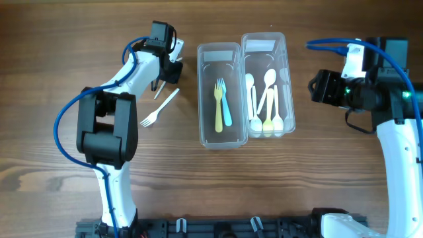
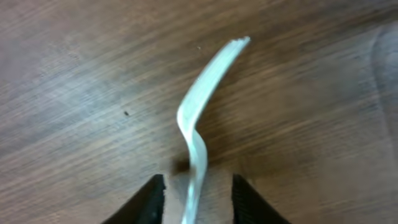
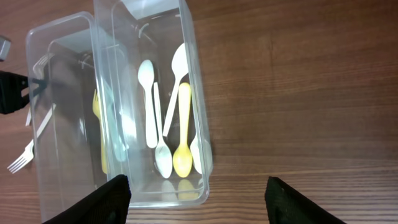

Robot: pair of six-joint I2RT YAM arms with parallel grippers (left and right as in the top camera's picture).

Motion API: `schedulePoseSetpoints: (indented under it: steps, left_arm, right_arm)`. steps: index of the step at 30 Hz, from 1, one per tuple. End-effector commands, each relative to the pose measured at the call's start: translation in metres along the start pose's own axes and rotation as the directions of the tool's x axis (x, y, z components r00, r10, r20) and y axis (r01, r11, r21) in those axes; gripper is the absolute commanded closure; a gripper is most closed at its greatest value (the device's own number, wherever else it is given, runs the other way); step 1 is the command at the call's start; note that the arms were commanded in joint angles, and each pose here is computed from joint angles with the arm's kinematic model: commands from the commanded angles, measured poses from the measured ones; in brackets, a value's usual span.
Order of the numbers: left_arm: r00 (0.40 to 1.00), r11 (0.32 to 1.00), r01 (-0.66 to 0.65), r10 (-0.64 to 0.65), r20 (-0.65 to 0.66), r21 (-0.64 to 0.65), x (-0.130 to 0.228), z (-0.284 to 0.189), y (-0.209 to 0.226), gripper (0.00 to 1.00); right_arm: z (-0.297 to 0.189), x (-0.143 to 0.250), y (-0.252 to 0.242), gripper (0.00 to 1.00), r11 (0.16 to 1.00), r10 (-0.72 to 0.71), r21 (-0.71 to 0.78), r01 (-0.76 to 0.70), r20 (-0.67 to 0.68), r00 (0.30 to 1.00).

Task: Pack container
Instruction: 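Move the left gripper to the white forks and grasp one, then place the white fork into the left container and release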

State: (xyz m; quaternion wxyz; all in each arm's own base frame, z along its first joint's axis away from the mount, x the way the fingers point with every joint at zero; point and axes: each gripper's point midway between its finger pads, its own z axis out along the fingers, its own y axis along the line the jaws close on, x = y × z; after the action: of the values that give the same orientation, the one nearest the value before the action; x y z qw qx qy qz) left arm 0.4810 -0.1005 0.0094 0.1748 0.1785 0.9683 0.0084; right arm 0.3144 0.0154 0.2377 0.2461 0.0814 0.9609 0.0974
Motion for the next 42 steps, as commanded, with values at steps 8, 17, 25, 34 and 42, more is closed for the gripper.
schedulePoseSetpoints:
  steps: [8,17,25,34,42]
  left_arm:
    - [0.992,0.998,-0.002,0.010,-0.128,0.066,0.035,0.022,-0.012,0.83]
    - [0.992,1.000,0.002,-0.004,-0.128,-0.016,0.030,-0.014,0.004,0.96]
    - [0.989,0.976,0.127,-0.139,0.056,0.178,-0.013,-0.159,-0.039,0.96]
    - [0.966,0.915,0.226,-0.256,0.047,0.335,-0.006,-0.223,-0.140,0.93]
    - [0.935,0.903,0.353,-0.331,-0.126,0.246,0.020,-0.157,-0.194,0.83]
  right_arm:
    - [0.005,0.007,-0.001,0.32,1.000,-0.014,-0.005,0.014,-0.036,0.999]
    - [0.005,0.008,-0.001,0.34,0.999,-0.032,-0.006,0.032,-0.038,0.999]
    - [0.005,0.005,0.000,0.34,1.000,-0.030,-0.009,0.030,-0.028,0.999]
    - [0.005,0.005,0.004,0.33,0.999,-0.034,-0.031,0.033,-0.028,0.999]
    - [0.005,0.004,0.004,0.34,0.999,-0.035,-0.032,0.034,-0.023,0.999]
